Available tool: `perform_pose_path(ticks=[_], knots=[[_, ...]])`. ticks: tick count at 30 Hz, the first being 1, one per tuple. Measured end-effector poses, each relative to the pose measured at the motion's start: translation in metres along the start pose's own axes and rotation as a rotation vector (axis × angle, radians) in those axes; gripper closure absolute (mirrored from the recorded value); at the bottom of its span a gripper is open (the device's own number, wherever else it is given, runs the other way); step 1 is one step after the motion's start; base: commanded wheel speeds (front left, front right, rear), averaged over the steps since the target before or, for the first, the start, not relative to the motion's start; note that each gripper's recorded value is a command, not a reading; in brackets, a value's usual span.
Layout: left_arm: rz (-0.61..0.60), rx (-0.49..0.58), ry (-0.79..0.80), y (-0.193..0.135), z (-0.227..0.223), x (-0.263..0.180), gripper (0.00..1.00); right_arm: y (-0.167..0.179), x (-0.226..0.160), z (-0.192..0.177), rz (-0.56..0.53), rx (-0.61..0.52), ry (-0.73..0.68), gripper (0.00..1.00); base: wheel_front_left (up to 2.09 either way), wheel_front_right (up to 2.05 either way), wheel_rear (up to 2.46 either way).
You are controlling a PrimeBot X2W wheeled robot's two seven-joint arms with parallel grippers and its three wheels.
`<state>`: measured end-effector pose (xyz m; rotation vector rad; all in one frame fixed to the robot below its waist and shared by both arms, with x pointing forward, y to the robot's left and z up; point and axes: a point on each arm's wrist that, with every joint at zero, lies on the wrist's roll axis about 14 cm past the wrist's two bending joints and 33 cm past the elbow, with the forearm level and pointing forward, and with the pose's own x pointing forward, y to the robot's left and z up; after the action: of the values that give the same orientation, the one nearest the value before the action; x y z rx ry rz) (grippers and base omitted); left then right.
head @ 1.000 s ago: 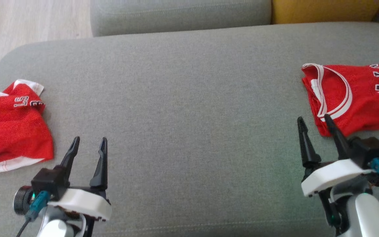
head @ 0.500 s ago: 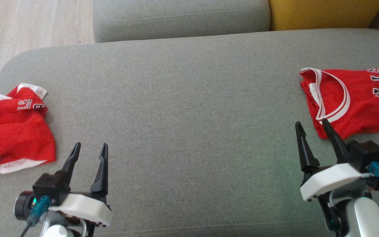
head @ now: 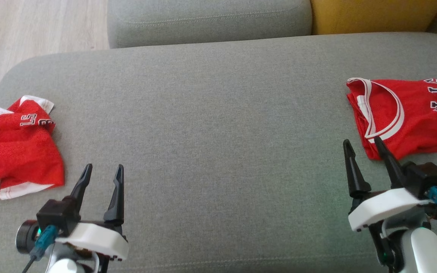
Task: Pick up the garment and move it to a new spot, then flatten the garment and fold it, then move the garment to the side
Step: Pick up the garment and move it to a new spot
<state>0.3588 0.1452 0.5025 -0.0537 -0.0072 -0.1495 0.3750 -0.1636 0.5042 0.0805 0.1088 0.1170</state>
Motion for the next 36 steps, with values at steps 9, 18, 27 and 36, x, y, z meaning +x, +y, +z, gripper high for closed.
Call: perform_pose_path(ticks=[9,18,27,36], knots=[[0.059,0.001,-0.009,0.016,0.003,-0.008,0.00,0.010,0.010,0.007,0.033,-0.022,-0.015,0.00,0.00,0.00,0.00],[0.221,0.009,-0.036,0.059,0.013,-0.039,0.00,0.069,0.027,0.011,0.205,-0.059,-0.021,0.00,0.00,0.00,0.00],[0.371,0.020,-0.075,0.094,0.025,-0.076,0.00,0.127,0.033,0.013,0.374,-0.059,-0.027,0.00,0.00,0.00,0.00],[0.423,0.011,-0.089,0.105,0.029,-0.094,0.00,0.146,0.034,0.014,0.430,-0.053,-0.031,0.00,0.00,0.00,0.00]])
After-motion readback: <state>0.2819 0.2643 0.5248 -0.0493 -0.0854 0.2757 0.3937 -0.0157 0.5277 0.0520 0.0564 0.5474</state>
